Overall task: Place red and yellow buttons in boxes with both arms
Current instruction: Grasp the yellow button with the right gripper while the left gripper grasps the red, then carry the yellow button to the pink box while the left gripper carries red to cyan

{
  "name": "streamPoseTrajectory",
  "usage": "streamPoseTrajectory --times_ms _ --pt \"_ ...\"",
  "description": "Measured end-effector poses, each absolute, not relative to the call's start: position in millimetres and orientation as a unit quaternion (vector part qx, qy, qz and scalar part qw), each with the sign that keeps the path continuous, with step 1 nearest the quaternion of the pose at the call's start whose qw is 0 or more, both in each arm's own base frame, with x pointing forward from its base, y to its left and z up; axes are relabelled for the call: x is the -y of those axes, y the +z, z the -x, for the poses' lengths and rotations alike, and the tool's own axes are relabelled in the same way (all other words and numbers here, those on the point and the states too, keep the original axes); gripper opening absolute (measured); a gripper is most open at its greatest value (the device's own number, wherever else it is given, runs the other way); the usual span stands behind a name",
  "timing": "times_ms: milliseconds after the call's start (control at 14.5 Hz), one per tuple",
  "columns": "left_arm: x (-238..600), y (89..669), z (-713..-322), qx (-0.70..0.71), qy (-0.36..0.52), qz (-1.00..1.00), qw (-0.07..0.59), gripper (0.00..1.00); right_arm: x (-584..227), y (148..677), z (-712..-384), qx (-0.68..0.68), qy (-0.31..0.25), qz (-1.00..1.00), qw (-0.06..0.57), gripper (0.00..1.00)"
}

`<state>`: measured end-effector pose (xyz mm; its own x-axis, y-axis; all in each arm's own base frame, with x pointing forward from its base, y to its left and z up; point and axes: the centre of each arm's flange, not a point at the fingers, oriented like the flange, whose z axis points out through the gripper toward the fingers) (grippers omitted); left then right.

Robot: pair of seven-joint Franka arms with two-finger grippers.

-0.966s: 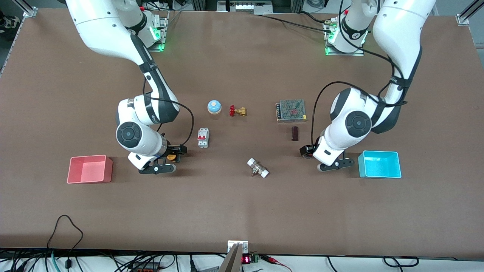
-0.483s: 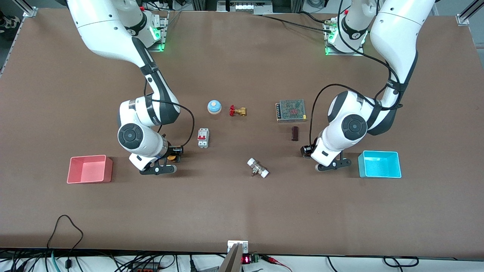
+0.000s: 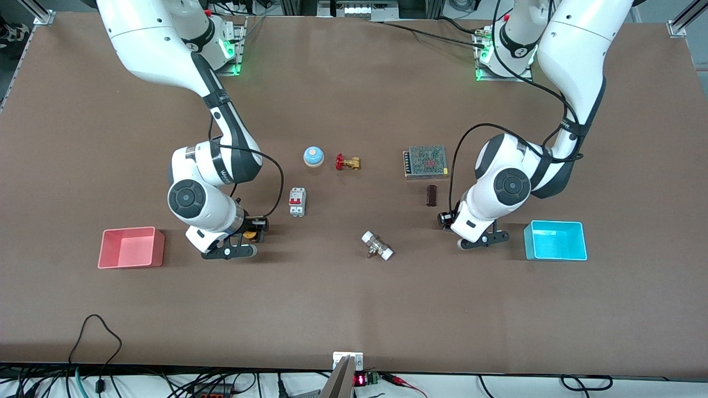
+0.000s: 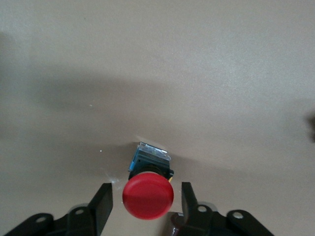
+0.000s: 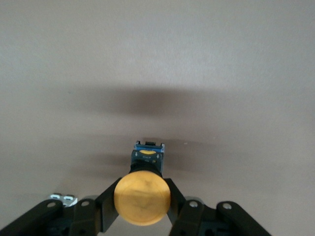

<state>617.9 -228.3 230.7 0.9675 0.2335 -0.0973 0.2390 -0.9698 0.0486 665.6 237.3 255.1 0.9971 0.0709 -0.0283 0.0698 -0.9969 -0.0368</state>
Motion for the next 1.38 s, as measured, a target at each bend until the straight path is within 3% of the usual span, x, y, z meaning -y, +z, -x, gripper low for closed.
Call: streamPoseTrajectory --times_ms 69,207,345,621,966,1379 --pt "231 230 -617 -0.119 -0.046 -0.991 0.030 0.60 -235 261 -669 0.034 0.010 0.999 0.018 0.38" --pt "232 230 -616 -0.119 -0.046 -0.991 0.030 0.48 -222 285 -675 0.025 0.010 1.000 0.015 0.38" --pt "231 230 -617 -0.120 -0.045 -0.991 0.030 0.42 -184 318 -685 0.018 0.015 1.000 0.001 0.38" --pt "227 231 -619 -0.123 -0.042 -0.991 0.030 0.42 -70 355 -706 0.044 0.029 0.999 -0.009 0.38" --pt "211 247 -634 -0.135 -0.024 -0.990 0.036 0.42 30 322 -713 0.064 0.043 0.997 -0.008 0.38" --pt "153 293 -656 -0.126 -0.004 -0.991 0.036 0.42 68 292 -718 0.079 0.050 0.995 -0.024 0.38"
